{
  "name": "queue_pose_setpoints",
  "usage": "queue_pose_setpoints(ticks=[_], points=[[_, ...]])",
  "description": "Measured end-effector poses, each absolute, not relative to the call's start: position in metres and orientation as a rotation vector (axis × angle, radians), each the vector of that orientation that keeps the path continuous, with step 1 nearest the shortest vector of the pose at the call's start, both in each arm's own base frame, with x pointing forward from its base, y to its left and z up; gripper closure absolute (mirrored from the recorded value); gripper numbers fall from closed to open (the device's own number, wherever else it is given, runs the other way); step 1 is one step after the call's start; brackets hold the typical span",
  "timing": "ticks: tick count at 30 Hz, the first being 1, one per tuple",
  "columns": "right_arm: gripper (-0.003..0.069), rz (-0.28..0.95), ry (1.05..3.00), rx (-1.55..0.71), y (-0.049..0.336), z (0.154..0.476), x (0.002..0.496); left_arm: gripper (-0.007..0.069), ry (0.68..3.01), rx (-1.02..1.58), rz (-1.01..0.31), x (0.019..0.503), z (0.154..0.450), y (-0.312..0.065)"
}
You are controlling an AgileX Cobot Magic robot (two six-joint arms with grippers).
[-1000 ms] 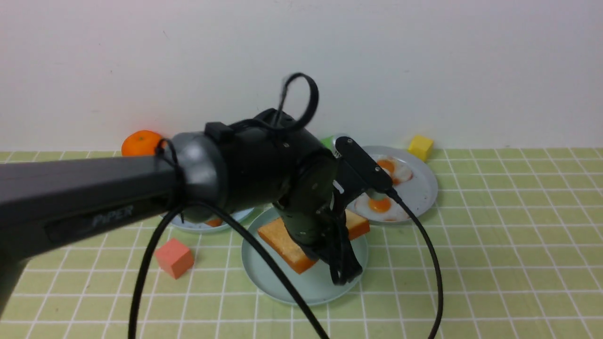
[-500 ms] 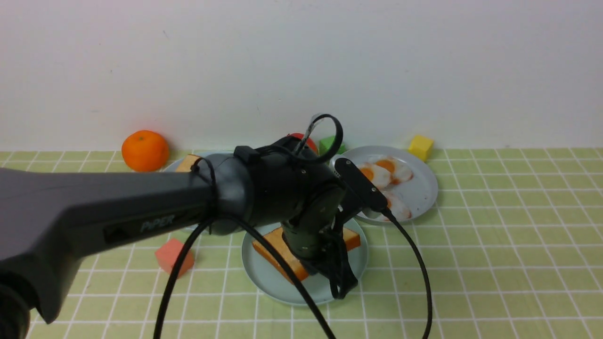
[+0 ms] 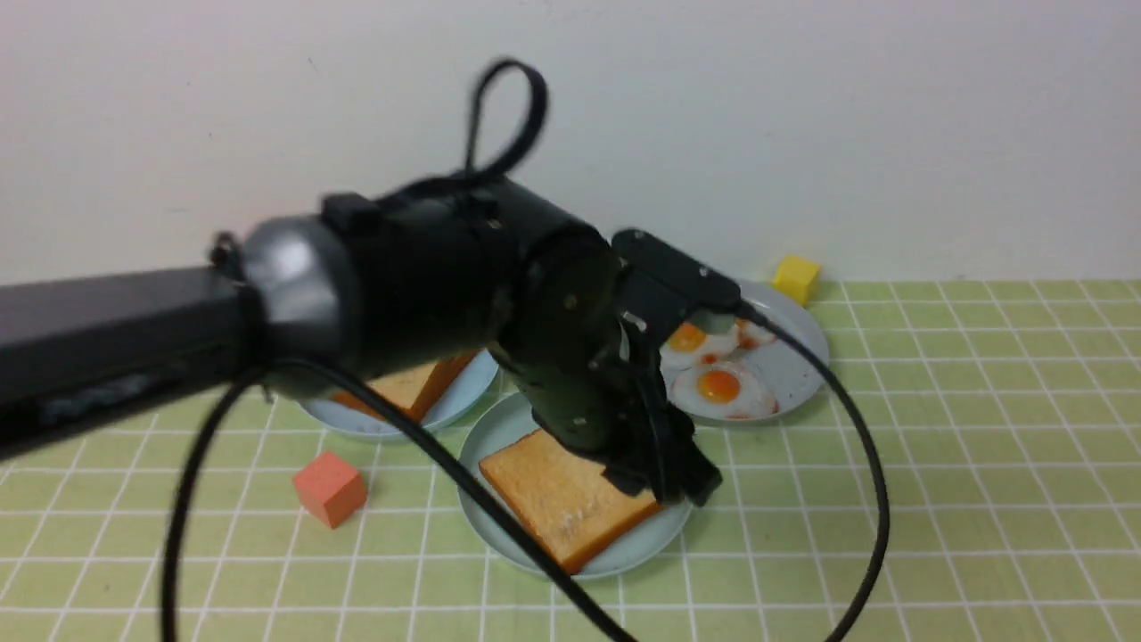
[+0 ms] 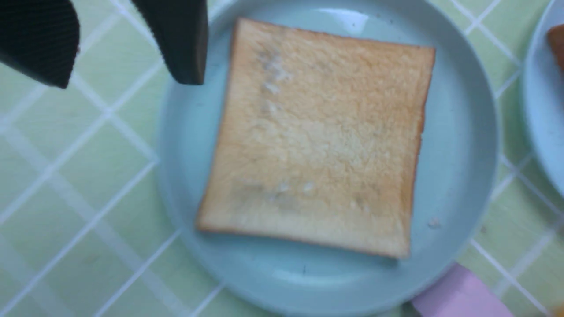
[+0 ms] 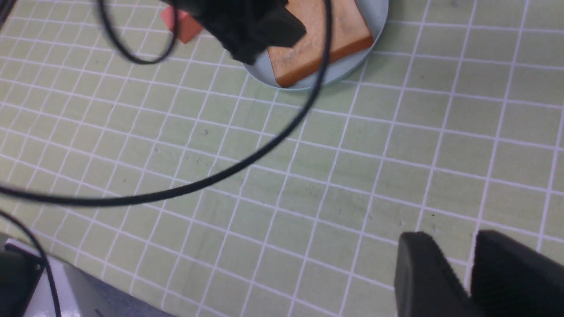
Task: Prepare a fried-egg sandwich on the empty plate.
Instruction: Use the right arm to grab a fried egg
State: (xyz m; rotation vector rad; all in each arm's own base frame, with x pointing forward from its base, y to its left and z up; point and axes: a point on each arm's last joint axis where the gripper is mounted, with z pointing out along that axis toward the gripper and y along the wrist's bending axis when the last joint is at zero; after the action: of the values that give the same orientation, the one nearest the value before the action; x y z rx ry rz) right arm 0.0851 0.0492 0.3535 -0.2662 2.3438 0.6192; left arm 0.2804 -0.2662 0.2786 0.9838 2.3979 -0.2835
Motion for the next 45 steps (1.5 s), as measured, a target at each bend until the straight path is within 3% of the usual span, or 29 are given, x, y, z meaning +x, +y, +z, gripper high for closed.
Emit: queue_pose_setpoints(ticks=[2, 4, 6, 8, 11, 17, 23, 35, 45], points=[[0.0381, 0.645, 2.366, -0.214, 0.052, 0.349, 0.11, 0.0419, 2.32, 0.919, -0.357, 0.259, 0.328, -0.248], [0.0363, 0.668, 2.375, -0.179, 0.054, 0.345, 0.124, 0.0475, 2.284, 0.902, -0.381, 0.249, 0.347, -0.24], [0.0335, 0.72, 2.398, -0.104, 0.059, 0.336, 0.154, 0.0609, 2.198, 0.868, -0.421, 0.222, 0.382, -0.215], [0.0327, 0.762, 2.418, -0.072, 0.063, 0.326, 0.18, 0.0638, 2.119, 0.839, -0.45, 0.196, 0.406, -0.19], [0.0325, 0.811, 2.459, -0.038, 0.069, 0.314, 0.208, 0.0638, 2.069, 0.821, -0.468, 0.169, 0.414, -0.164], [0.0323, 0.896, 2.536, 0.038, 0.082, 0.281, 0.292, 0.0638, 1.903, 0.715, -0.557, 0.095, 0.388, -0.094], [0.0323, 0.894, 2.566, 0.082, 0.088, 0.253, 0.359, 0.0638, 1.72, 0.596, -0.649, 0.058, 0.362, -0.059], [0.0323, 0.869, 2.547, 0.223, 0.095, 0.192, 0.458, 0.0638, 1.741, 0.556, -0.692, 0.059, 0.351, -0.06], [0.0323, 0.873, 2.569, 0.262, 0.098, 0.16, 0.483, 0.0638, 1.747, 0.552, -0.696, 0.061, 0.35, -0.062]])
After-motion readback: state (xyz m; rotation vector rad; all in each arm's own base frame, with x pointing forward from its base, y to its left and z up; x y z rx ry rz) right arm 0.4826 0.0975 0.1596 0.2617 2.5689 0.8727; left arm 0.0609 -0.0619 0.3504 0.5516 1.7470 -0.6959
